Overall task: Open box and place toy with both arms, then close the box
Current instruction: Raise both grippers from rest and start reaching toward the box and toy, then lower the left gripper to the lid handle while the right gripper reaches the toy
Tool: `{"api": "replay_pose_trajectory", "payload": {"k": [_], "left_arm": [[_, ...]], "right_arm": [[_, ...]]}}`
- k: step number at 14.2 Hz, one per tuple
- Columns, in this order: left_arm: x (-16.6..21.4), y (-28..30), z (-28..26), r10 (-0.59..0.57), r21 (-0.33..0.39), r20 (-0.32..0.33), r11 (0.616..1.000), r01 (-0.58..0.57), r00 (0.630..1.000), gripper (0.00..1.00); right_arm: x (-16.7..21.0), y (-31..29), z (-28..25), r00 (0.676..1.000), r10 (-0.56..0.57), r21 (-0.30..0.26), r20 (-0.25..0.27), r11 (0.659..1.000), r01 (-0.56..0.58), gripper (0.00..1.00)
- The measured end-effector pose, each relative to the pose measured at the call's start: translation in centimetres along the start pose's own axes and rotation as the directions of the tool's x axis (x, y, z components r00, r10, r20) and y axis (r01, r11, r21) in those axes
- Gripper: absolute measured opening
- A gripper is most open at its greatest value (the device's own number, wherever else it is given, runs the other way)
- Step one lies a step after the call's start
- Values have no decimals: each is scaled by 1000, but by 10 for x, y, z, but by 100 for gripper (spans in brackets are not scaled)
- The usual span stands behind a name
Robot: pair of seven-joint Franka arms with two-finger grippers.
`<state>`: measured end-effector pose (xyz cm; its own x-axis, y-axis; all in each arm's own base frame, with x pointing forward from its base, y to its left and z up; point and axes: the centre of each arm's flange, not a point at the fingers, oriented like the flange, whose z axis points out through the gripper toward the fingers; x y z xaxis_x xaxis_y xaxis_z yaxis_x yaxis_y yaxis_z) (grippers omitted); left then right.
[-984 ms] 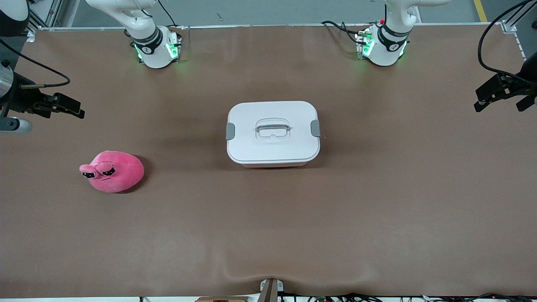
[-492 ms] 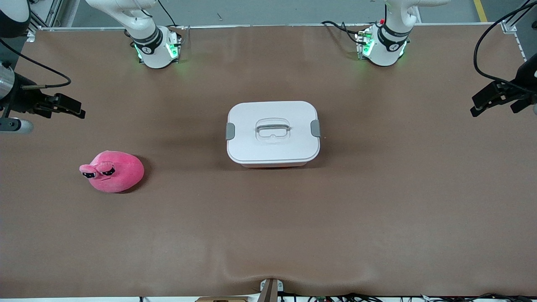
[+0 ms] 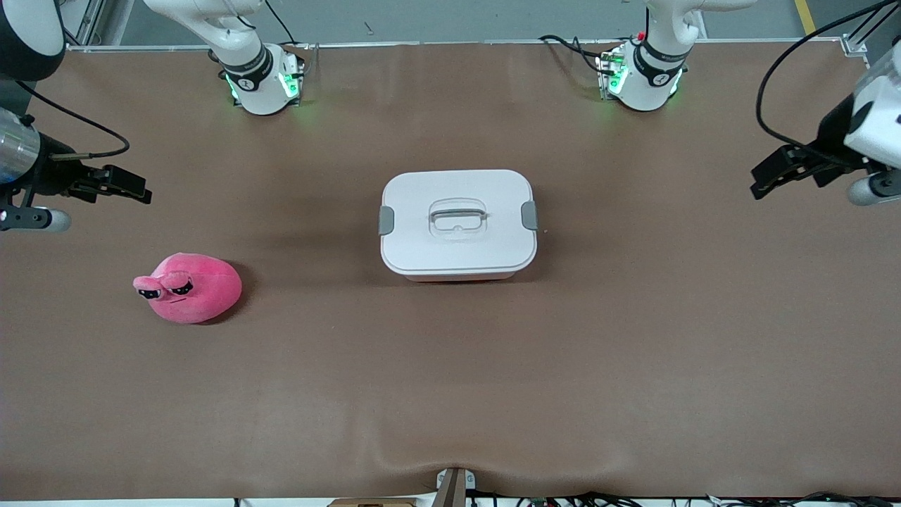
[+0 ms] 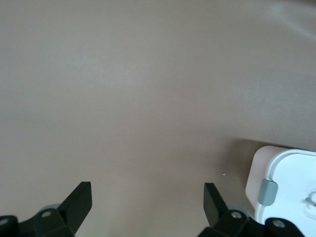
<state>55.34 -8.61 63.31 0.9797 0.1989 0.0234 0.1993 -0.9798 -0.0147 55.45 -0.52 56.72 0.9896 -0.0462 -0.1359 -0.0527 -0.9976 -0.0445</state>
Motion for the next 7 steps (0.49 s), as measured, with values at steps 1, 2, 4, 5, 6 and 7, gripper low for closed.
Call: {"api": "replay_pose_trajectory", "payload": {"k": [1,2,4,5,6,7], "left_arm": [[-1,13,8,-4,4,15,1000,4,1000,100],[0,24,18,-8,8,32,1000,8,999,100],[3,39,35,-46,17,59,999,45,997,100],[2,47,40,-85,19,67,996,84,994,100],[0,55,43,-131,21,73,991,130,989,100],[-4,67,45,-178,25,78,984,177,981,100]], "right_arm": [[2,1,5,1000,-5,0,-6,1000,5,100],[5,2,10,1000,-21,0,-14,1000,21,100],[10,6,21,998,-50,-1,-23,999,50,100],[13,8,27,998,-58,-1,-24,998,58,100],[17,8,32,998,-63,-2,-29,998,63,100],[23,8,38,997,-69,-3,-37,998,69,100]]}}
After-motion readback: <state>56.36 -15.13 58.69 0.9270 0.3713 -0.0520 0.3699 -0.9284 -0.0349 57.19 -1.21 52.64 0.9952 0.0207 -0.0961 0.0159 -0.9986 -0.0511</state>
